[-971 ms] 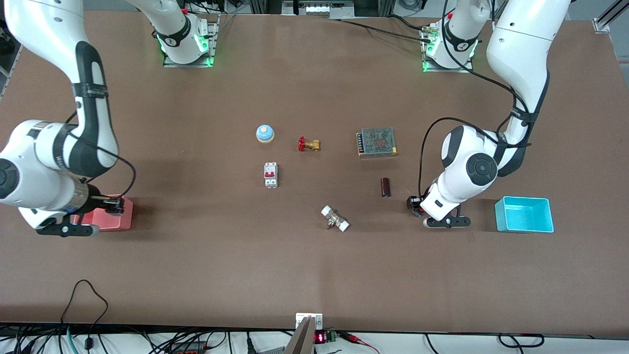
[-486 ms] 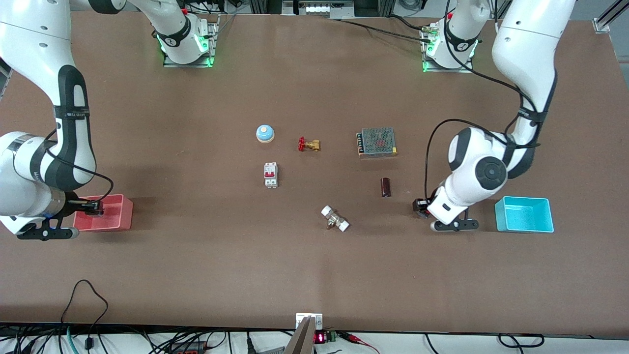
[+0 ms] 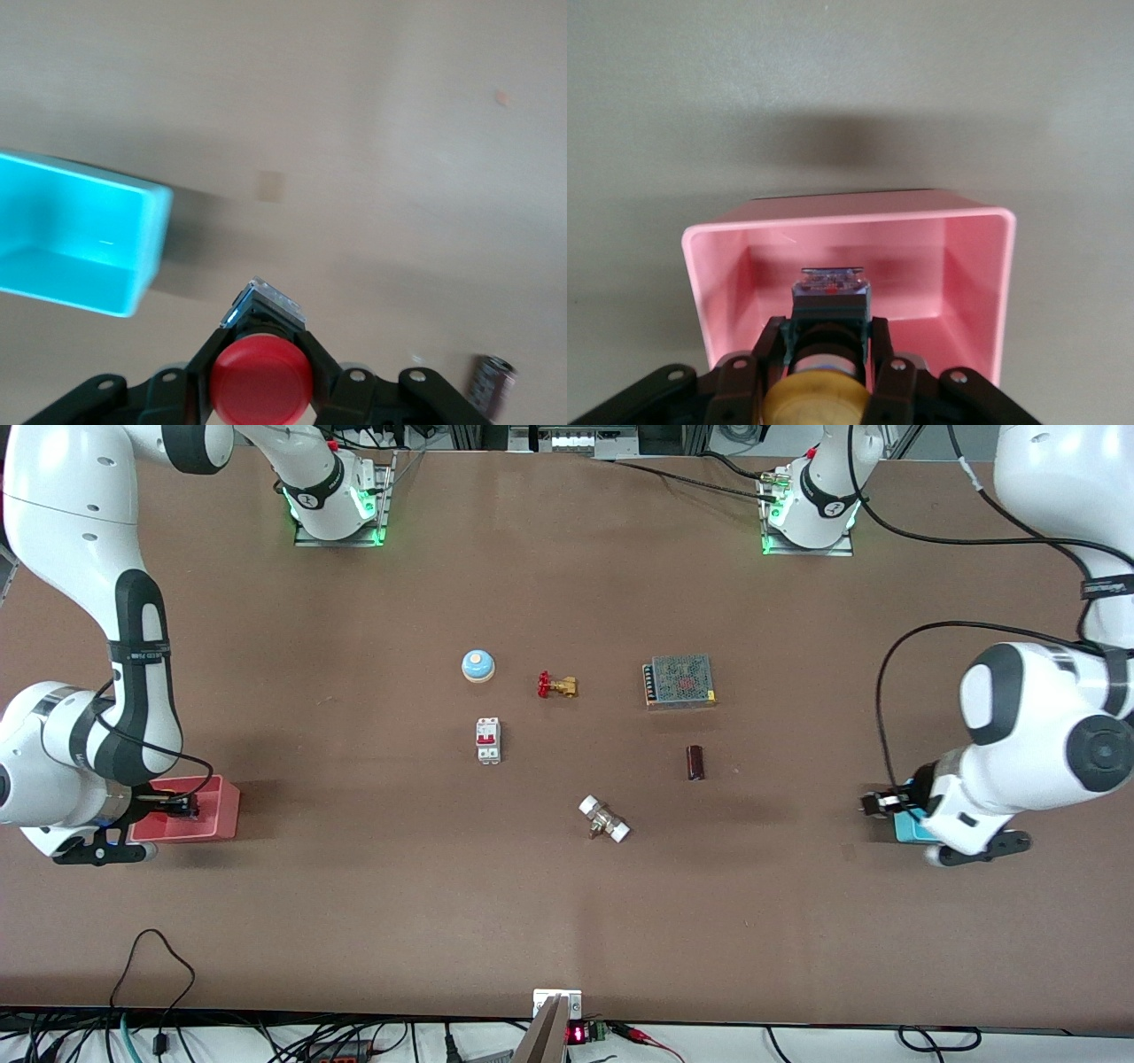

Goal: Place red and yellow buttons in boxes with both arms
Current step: 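Lower the yellow button into the pink box while the left gripper lowers the red button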

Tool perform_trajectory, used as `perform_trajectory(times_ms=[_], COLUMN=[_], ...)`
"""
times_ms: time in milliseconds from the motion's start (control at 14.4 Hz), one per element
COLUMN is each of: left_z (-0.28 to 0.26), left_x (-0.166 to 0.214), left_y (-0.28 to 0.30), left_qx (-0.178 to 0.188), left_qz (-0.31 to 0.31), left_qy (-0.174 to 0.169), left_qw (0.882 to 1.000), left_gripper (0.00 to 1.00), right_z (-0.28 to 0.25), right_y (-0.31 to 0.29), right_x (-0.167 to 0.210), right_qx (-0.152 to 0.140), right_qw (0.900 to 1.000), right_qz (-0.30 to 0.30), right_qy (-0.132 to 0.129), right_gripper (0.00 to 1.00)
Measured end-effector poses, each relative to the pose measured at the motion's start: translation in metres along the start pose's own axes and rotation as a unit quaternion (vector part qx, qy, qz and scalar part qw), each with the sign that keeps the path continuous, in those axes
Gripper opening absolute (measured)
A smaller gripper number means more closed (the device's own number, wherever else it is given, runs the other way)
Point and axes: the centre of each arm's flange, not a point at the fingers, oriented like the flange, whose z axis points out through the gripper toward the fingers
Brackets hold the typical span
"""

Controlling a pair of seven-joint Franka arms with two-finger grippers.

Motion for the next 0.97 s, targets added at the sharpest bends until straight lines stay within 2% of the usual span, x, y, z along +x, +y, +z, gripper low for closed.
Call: perform_trajectory(times_ms=[208, 416, 694, 971], left_z=[0.003, 0.021, 0.063, 0.087], left_x=[0.014, 0.024, 0.029, 0.03], left_y=[-0.054, -0.1, -0.127, -0.15], left_qx=[0.007, 0.007, 0.005, 0.004], left_qz=[-0.015, -0.012, -0.015, -0.013], left_qy=[0.01, 0.005, 0.025, 0.031], left_qw=[1.0, 1.0, 1.0, 0.999], left_gripper=[0.37, 0.37, 0.37, 0.37], right_z=[0.015, 0.023, 0.029, 0.038], right_y=[0.002, 0.007, 0.015, 0.016], right_x=[0.002, 0.002, 0.0, 0.001], right_qx=[0.0, -0.001, 0.01, 0.015], right_qw=[1.0, 1.0, 1.0, 1.0], right_qz=[0.003, 0.003, 0.001, -0.002], right_qy=[-0.002, -0.004, -0.005, -0.004], right_gripper=[0.43, 0.43, 0.43, 0.43])
